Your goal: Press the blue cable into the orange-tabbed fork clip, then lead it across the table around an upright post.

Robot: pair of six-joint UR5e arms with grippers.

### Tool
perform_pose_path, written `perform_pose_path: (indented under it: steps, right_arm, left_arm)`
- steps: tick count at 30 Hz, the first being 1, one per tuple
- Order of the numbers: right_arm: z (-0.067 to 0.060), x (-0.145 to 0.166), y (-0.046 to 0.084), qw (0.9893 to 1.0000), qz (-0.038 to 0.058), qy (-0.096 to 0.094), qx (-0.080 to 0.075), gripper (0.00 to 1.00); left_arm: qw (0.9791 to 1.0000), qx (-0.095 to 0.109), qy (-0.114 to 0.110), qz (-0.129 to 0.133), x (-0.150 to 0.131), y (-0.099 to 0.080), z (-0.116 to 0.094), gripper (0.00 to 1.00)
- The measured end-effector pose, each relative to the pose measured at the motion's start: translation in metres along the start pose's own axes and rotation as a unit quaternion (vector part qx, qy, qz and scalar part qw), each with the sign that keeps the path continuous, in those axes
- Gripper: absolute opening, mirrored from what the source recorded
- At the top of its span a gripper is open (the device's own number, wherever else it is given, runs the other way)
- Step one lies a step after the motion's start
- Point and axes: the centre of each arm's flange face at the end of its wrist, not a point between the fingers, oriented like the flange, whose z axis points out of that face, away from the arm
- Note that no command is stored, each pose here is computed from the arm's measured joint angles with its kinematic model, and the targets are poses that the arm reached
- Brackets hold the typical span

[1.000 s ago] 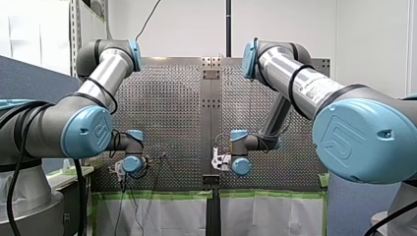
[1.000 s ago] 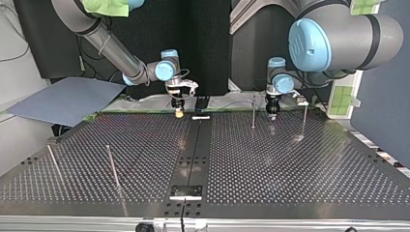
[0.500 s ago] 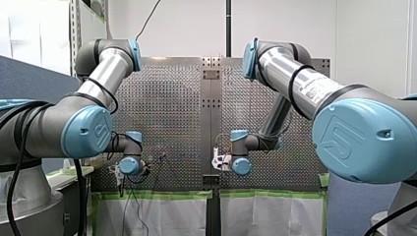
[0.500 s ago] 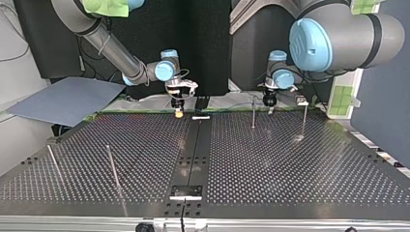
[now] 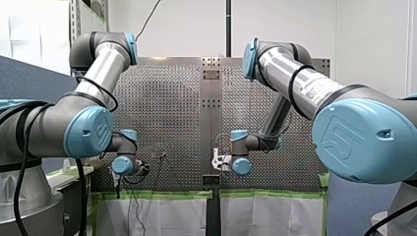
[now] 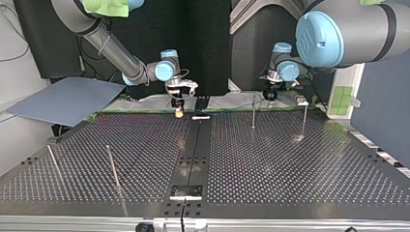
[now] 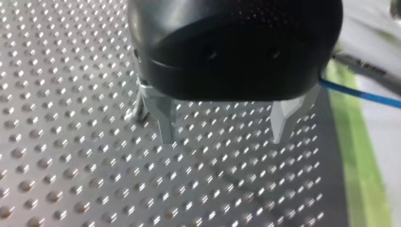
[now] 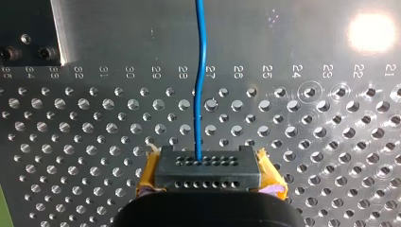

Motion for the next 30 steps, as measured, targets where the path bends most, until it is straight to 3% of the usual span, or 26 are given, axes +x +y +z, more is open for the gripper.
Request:
perform_pose_path:
  steps: [4,18,30]
  right_arm:
    - [0.0,0.0,0.0,1.0,0.0,0.0,0.0,0.0]
    - [-0.001,-0.001,0.0,1.0,-0.0004,-0.004,0.0,0.0]
    - [0.0,0.0,0.0,1.0,-0.0003,-0.003,0.0,0.0]
  left_arm:
    - [0.9999,0.014,0.006,-0.001,0.006,-0.002,-0.012,1.0]
    - [0.9979,0.065,-0.002,0.007,0.0,-0.015,-0.046,1.0]
    - [0.9961,0.086,-0.007,0.017,-0.021,-0.032,-0.075,1.0]
